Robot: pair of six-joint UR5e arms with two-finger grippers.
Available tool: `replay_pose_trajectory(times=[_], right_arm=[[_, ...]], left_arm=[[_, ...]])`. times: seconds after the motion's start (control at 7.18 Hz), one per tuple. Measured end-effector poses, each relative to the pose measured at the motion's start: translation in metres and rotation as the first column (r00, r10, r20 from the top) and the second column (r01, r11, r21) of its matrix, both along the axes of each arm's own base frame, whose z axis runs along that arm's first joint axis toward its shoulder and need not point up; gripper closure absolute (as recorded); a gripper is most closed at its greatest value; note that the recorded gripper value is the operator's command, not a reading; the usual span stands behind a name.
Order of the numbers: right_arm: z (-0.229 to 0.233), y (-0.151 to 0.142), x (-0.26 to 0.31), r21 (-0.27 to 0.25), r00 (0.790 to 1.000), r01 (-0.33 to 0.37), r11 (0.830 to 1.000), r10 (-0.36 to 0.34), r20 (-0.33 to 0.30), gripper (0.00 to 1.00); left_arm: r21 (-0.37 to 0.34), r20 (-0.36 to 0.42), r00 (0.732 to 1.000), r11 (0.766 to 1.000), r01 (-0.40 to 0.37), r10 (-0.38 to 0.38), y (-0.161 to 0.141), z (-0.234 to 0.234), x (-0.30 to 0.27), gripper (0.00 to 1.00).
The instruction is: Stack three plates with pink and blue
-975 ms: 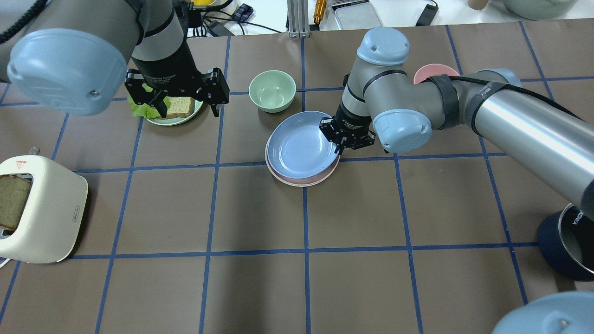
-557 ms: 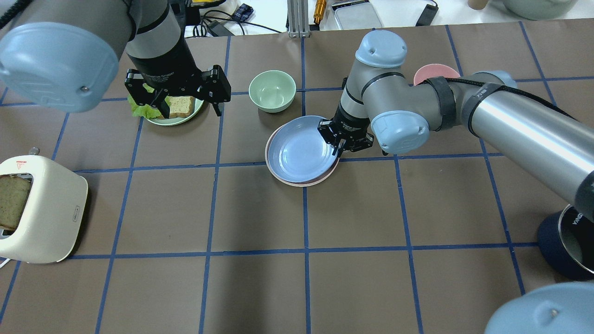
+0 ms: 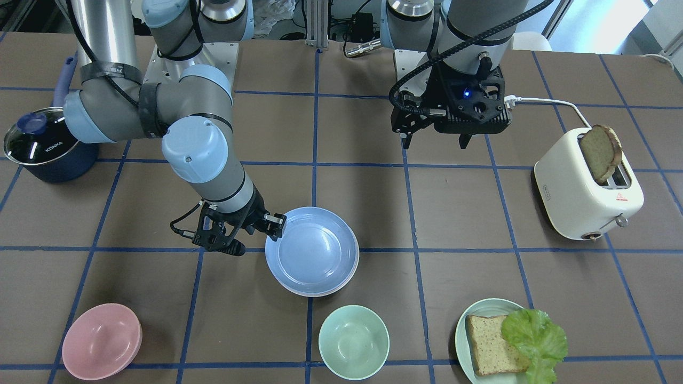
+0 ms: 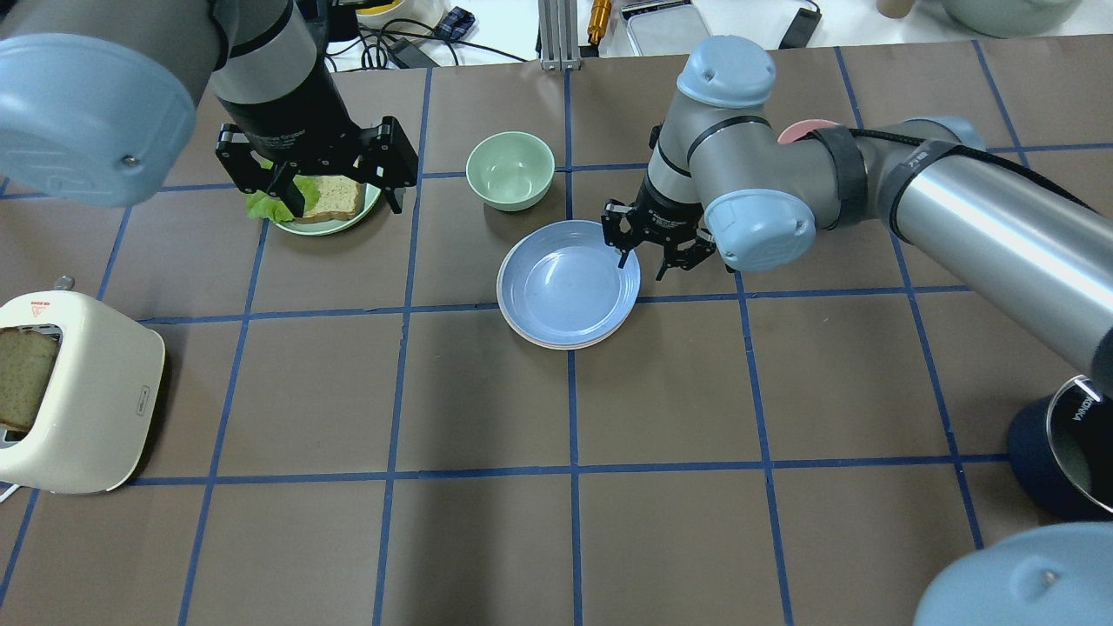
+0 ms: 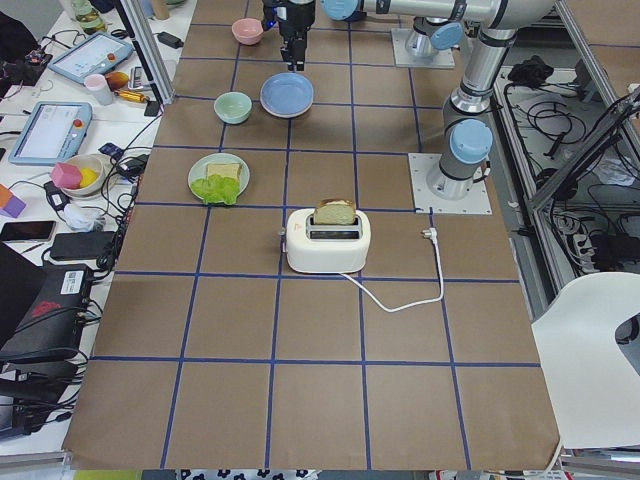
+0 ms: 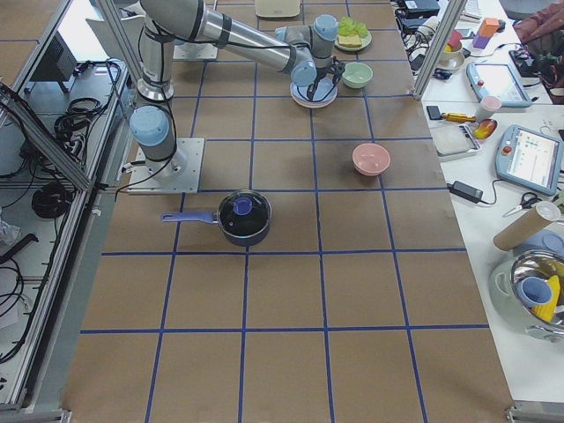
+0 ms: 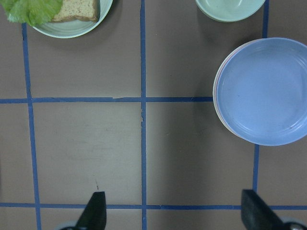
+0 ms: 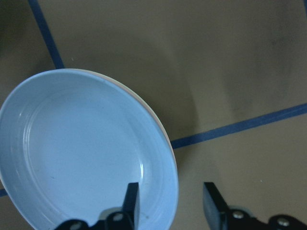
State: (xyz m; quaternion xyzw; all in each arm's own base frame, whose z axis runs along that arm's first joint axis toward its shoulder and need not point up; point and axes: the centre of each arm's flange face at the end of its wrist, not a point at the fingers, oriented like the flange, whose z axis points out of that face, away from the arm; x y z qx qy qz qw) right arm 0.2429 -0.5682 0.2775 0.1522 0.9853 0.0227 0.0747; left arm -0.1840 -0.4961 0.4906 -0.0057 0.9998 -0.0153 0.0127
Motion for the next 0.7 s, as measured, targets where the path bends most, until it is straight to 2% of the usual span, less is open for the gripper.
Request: replay_pose_trajectory(times=[0.28, 0.42, 0.56, 0.7], right_arm=[[0.054, -0.032, -0.023, -0.025, 0.994, -0.092, 0.995, 0.09, -0.06, 0.0], [0.086, -0.042, -0.04, -0.032, 0.98, -0.169, 0.985, 0.165, -0.108, 0.0], [0.12, -0.041, -0.06, -0.034, 0.955, -0.262, 0.964, 0.254, -0.15, 0.0], [0.153, -0.028, -0.088, -0.023, 0.932, -0.329, 0.944, 0.321, -0.167, 0.0]], left_arm=[[-0.001, -0.002, 1.0, 1.0, -0.002, 0.002, 0.001, 0.001, 0.001, 0.0], [-0.001, -0.003, 1.0, 1.0, -0.002, 0.002, 0.001, 0.001, 0.002, 0.0], [-0.002, -0.004, 1.0, 1.0, -0.004, 0.004, 0.001, 0.001, 0.002, 0.0], [-0.002, -0.004, 1.0, 1.0, -0.006, 0.006, 0.002, 0.001, 0.002, 0.0]])
